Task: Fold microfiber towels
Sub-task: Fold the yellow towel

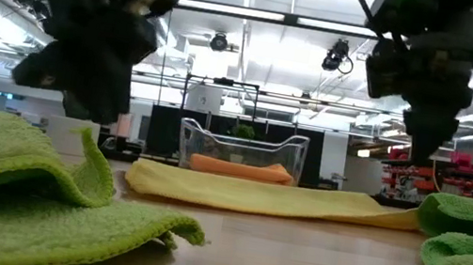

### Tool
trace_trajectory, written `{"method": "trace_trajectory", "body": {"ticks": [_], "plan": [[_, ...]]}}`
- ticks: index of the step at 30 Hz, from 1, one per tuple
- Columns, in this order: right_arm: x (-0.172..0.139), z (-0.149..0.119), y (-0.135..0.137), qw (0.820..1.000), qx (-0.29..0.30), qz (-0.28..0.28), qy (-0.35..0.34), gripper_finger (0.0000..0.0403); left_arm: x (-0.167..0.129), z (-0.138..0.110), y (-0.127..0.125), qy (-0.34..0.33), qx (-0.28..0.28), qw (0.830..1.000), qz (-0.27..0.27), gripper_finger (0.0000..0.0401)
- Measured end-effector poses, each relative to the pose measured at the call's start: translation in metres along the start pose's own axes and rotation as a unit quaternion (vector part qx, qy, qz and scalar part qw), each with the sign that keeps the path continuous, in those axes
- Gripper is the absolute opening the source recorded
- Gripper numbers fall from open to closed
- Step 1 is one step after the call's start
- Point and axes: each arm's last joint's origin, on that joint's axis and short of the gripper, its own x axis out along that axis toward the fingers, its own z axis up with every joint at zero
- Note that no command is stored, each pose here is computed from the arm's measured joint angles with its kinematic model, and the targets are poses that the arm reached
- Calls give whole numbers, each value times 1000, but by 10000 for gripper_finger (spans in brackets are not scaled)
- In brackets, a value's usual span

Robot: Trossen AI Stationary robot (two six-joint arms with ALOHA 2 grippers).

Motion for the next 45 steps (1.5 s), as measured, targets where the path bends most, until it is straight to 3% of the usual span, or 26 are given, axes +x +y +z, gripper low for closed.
{"method": "trace_trajectory", "body": {"ticks": [8,18,33,45], "plan": [[0,12,-18,998,44,45,4,105,2,5,2,-55,-58,997,-4,131],[37,3,-57,976,127,179,-17,105,9,7,5,-99,-121,988,8,138],[44,-3,-95,971,192,130,-60,105,11,6,7,-76,-131,988,17,179],[46,-4,-91,972,194,122,-58,106,26,1,9,-59,-166,984,30,184]]}}
